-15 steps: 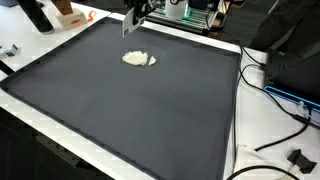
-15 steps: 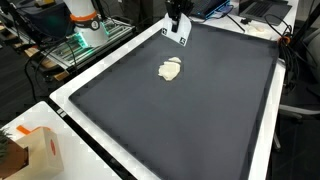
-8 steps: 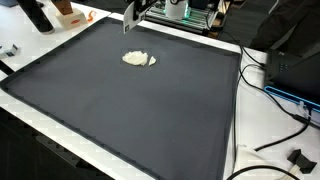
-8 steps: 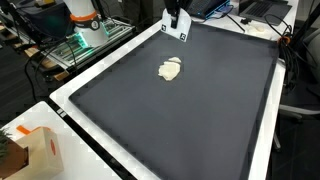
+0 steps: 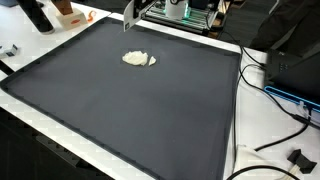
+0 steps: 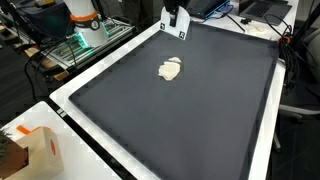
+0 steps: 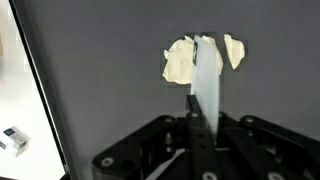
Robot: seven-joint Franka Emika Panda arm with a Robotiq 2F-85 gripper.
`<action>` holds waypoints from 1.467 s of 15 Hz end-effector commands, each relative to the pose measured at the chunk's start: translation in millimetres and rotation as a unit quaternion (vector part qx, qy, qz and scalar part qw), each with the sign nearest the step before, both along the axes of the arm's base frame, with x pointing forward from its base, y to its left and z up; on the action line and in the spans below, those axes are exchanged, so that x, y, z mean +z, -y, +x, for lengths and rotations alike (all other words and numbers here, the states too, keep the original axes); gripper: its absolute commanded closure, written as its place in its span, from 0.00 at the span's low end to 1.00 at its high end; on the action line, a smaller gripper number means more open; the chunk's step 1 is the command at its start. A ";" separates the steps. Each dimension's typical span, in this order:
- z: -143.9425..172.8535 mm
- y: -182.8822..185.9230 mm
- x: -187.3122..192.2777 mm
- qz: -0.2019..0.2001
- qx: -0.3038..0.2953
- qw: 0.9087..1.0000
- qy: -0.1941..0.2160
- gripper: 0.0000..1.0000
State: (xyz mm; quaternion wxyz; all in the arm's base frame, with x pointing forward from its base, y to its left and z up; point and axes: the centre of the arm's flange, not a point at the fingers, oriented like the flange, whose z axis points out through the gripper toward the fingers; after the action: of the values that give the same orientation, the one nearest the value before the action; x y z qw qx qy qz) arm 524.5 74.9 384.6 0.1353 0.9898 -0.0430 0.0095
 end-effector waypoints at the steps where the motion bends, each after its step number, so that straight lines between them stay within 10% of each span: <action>1: 19.3 10.7 -29.4 0.042 0.062 0.996 -0.054 0.99; 7: 24.7 39.2 -87.7 0.088 0.185 0.970 -0.134 0.99; 13: 11.2 59.7 -115.9 0.111 0.261 0.950 -0.131 0.99; 22: -4.8 81.4 -141.0 0.127 0.246 0.960 -0.052 0.99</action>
State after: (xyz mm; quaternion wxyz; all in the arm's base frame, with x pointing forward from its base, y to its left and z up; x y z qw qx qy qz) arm 534.6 2.0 251.6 0.0170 0.9753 0.2175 -0.0359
